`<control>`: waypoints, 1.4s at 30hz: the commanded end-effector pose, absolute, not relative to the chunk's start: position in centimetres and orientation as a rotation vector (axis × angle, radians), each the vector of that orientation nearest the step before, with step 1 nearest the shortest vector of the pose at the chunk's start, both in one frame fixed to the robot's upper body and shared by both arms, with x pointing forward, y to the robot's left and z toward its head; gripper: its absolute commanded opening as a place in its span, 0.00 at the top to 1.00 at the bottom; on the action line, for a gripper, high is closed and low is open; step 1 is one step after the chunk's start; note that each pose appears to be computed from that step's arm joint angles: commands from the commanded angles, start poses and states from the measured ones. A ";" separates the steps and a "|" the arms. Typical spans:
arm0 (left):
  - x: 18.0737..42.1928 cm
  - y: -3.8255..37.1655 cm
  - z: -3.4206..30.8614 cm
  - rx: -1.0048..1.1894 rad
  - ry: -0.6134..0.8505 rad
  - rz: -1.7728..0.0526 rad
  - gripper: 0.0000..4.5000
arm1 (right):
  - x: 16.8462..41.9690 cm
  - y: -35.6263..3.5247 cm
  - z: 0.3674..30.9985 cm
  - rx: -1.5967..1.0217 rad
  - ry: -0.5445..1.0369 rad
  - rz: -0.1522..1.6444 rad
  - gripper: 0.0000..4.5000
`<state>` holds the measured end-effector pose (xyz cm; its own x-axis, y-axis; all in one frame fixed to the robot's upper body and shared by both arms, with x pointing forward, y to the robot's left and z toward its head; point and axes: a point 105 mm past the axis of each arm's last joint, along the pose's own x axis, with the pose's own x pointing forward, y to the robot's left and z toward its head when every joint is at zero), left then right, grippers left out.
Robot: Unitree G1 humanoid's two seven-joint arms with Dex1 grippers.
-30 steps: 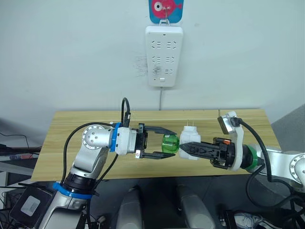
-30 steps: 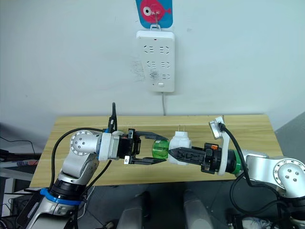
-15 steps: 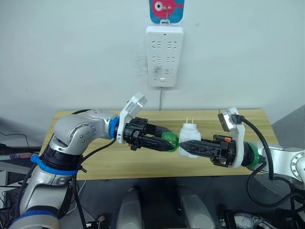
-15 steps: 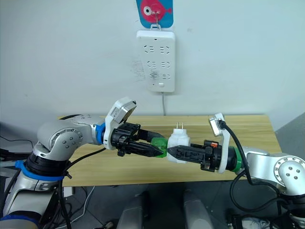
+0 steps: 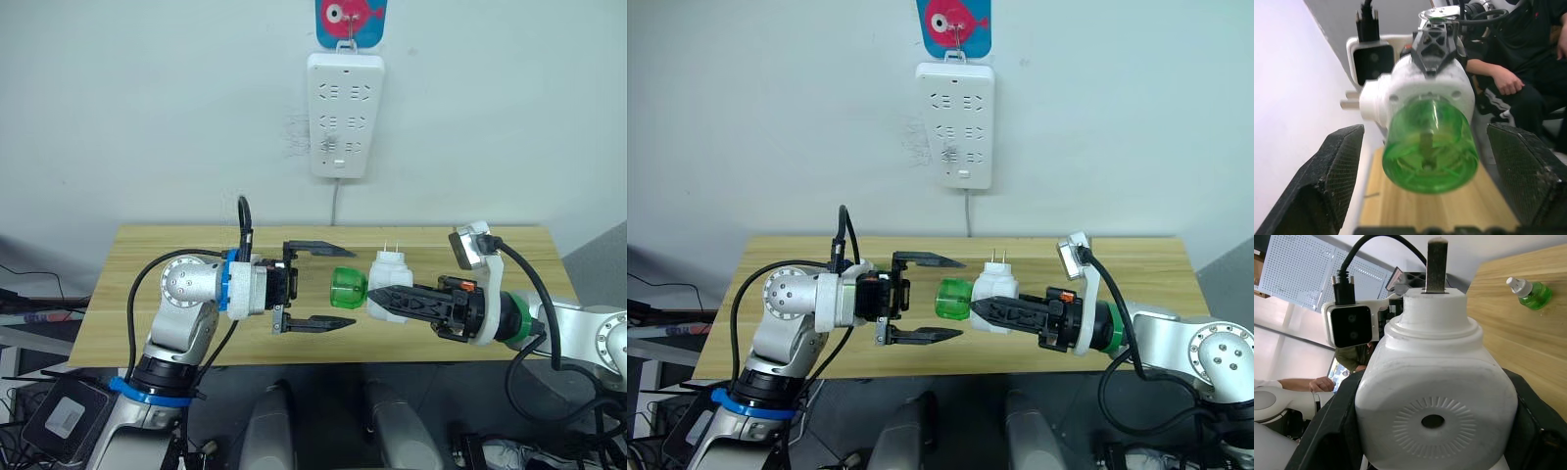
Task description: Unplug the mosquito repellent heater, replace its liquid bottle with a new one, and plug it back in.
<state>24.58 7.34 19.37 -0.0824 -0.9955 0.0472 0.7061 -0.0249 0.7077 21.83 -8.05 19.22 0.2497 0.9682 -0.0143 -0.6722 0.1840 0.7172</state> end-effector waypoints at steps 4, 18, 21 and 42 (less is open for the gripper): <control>24.5 6.6 19.7 0.585 -0.701 -1.547 0.30 | 21.2 -7.7 20.7 0.669 0.481 1.290 0.33; 25.5 8.3 19.3 -0.107 0.485 -1.665 0.50 | 21.0 -7.5 20.9 0.644 0.488 1.322 0.33; 25.8 8.1 20.9 -0.247 0.548 -1.655 0.50 | 20.9 -7.5 20.9 0.644 0.489 1.329 0.33; 24.4 7.1 20.4 0.511 -0.648 -1.515 0.00 | 21.2 -7.8 21.0 0.665 0.471 1.311 0.33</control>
<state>24.89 7.35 19.79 -0.0208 -0.9979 0.0619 0.7877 0.0218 0.6156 21.80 -7.82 19.86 0.2268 0.9739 0.0070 -0.6930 0.1564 0.7038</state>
